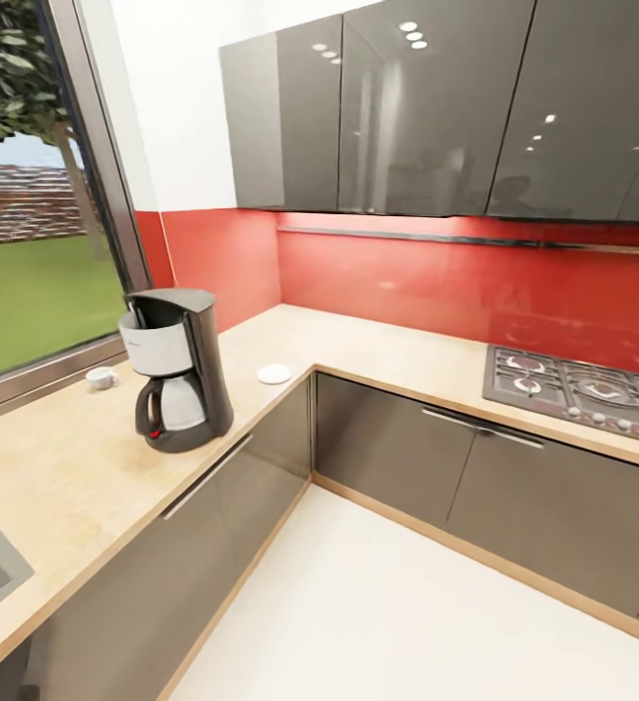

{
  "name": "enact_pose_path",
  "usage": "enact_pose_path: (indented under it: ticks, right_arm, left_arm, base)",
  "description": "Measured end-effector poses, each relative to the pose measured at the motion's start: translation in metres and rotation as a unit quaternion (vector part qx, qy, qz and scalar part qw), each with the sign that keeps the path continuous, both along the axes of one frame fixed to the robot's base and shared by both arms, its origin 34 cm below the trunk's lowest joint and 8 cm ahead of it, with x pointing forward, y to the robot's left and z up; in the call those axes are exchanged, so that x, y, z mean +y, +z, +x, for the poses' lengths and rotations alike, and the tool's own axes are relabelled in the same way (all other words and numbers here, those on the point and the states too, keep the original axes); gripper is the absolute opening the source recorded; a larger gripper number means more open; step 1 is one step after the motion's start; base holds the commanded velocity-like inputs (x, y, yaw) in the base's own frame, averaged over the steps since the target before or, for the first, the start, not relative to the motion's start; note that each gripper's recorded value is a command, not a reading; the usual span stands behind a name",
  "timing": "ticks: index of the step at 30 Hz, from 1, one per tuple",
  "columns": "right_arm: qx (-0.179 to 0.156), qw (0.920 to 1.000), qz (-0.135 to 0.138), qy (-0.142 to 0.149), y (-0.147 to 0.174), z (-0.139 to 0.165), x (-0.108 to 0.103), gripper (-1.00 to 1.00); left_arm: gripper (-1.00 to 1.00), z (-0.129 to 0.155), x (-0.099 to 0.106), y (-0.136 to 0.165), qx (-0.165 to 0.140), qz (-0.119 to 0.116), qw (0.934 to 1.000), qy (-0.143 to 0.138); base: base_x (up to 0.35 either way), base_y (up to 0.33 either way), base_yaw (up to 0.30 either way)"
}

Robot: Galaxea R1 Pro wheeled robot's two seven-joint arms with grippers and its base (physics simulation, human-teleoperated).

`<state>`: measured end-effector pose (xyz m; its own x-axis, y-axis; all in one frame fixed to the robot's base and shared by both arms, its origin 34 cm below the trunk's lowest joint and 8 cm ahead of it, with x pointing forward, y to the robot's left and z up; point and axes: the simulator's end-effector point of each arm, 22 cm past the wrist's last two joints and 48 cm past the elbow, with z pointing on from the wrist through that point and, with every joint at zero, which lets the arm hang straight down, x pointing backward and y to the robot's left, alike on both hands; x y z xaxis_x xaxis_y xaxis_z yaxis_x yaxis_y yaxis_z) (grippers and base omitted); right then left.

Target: Set up a coffee station on the kitchen countertop: keep the coffee maker on the countertop, move the bottle of coffee from the kitchen shelf to the counter next to the coffee maker, place a paper coffee filter on top of the coffee maker, put the saucer next to the coffee maker with the coffee cup on the saucer, and place the electric kettle next to the coffee maker.

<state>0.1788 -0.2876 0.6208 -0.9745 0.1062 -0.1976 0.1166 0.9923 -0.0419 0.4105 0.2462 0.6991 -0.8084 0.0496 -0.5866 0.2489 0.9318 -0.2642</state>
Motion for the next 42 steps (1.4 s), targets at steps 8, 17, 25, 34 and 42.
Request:
enact_pose_path:
  ticks: [8, 17, 25, 34, 42]
  right_arm:
    - [0.0, 1.0, 0.0, 0.0, 0.0, 0.0, -0.0001, 1.0]
    - [0.0, 1.0, 0.0, 0.0, 0.0, 0.0001, 0.0002, 1.0]
    - [0.0, 1.0, 0.0, 0.0, 0.0, 0.0003, 0.0, 1.0]
    - [0.001, 1.0, 0.0, 0.001, -0.0002, 0.0, 0.0006, 1.0]
    - [0.001, 1.0, 0.001, 0.001, -0.0003, -0.0005, 0.0012, 1.0]
  left_arm:
    - [-1.0, -0.0003, -0.0005, -0.0001, 0.0, 0.0, 1.0, 0.0]
    - [-1.0, 0.0, -0.0001, 0.0, 0.0, 0.0, 1.0, 0.0]
    - [-1.0, 0.0002, 0.0004, -0.0002, 0.0, 0.0, 1.0, 0.0]
    - [-1.0, 0.0004, 0.0009, -0.0003, 0.0, 0.001, 1.0, 0.002]
    - [-1.0, 0.0007, 0.0011, 0.0, -0.001, 0.001, 1.0, 0.002]
  base:
    - [0.243, -0.195, 0.0]
    - [0.242, -0.195, 0.0]
    - [0.182, -0.218, 0.067]
    - [0.003, -0.266, 0.264]
    - [-0.005, -0.151, 0.278]
